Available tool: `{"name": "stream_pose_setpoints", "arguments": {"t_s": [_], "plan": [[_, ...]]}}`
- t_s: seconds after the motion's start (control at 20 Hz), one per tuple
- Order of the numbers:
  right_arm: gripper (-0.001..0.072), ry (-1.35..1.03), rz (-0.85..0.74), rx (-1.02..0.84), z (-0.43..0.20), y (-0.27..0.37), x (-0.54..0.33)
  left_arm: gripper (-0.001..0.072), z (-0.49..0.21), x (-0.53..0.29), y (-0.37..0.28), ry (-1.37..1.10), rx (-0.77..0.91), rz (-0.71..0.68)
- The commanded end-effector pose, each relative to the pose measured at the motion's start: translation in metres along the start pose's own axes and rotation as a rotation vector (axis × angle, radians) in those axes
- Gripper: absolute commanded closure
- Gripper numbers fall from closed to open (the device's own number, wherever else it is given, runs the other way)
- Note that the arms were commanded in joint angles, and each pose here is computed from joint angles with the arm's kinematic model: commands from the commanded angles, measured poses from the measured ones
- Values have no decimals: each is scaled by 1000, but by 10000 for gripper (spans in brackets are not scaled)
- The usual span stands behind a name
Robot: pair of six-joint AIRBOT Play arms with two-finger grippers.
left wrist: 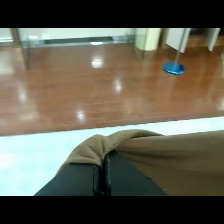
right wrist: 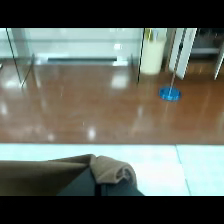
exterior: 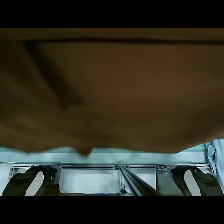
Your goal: Fold the shirts.
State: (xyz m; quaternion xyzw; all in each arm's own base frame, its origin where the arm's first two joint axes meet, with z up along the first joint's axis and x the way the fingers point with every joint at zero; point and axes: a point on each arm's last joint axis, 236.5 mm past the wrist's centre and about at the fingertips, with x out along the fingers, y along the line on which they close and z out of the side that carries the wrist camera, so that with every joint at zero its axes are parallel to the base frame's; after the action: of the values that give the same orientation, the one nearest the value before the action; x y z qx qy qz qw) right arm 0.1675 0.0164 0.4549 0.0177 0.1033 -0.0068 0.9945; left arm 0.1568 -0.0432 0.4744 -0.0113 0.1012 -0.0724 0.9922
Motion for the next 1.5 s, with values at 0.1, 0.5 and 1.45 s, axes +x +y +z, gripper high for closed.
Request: {"name": "stream_pose_setpoints", "arguments": {"t_s": [0.1,0.5,1.45], "plan": [[687,189,127,72,-48,22,28,681,-46,28,37,176,-59,120],[687,567,204,287,-210,4,182,681,-206,235,77,541,-188,104],[686,832,248,557,-357,-44,431,680,-413,450,49,1047,-487,-124]]}}
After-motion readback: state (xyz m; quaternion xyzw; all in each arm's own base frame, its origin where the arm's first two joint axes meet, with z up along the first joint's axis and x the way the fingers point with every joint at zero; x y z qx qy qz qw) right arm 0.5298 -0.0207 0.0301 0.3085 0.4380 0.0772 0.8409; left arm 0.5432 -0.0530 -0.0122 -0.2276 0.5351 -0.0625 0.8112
